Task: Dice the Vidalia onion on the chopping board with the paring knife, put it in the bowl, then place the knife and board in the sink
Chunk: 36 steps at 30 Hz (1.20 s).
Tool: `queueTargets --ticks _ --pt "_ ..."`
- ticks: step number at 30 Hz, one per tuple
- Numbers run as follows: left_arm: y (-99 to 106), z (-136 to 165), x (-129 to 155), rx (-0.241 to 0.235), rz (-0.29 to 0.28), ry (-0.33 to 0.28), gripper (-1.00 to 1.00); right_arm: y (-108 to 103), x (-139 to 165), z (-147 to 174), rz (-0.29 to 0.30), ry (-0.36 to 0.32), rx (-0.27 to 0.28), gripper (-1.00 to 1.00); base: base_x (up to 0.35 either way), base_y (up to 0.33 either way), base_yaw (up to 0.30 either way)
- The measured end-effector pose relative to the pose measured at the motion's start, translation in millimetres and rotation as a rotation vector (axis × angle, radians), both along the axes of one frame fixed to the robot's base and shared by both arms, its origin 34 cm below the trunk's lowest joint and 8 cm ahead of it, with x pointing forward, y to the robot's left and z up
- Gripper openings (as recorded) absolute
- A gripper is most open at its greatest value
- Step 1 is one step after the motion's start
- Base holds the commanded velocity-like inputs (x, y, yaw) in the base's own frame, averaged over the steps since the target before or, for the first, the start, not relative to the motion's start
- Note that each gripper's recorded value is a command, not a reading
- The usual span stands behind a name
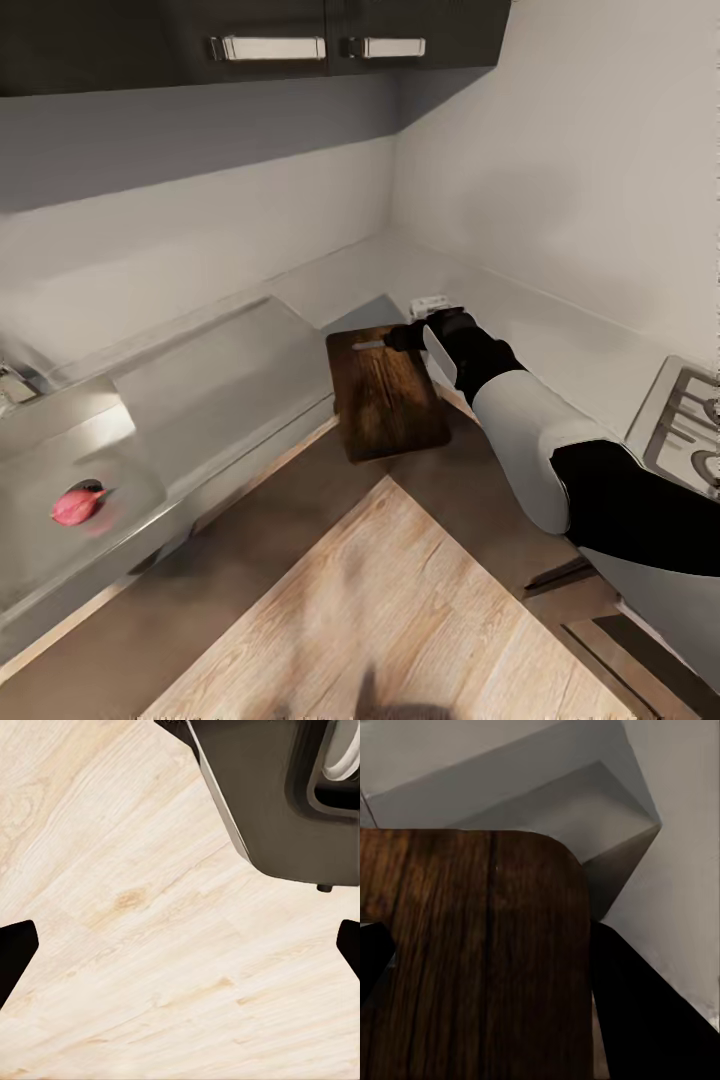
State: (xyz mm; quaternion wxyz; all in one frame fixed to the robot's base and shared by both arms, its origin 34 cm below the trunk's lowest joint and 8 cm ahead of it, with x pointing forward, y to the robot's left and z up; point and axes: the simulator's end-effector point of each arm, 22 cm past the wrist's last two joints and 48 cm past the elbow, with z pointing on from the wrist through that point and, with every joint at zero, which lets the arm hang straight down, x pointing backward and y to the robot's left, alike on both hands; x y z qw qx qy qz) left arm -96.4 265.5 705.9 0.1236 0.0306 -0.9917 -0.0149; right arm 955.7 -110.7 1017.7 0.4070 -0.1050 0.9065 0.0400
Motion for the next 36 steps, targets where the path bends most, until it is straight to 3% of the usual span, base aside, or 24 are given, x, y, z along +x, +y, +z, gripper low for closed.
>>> queueTargets --ticks 8,18,36 --pt "0 -3 5 0.004 0.006 -0.017 1.0 15 -4 10 0.053 -0.003 0.043 -1.0 -0.278 0.053 0.0" --pt "-1 -7 12 0.005 0.01 -0.039 1.0 13 -15 0 0.053 0.034 0.034 -1.0 -0.023 0.002 0.0" --pt "-13 -12 20 -0.009 0.019 -0.065 1.0 11 -18 5 0.05 -0.007 0.031 -1.0 0.0 0.0 0.0"
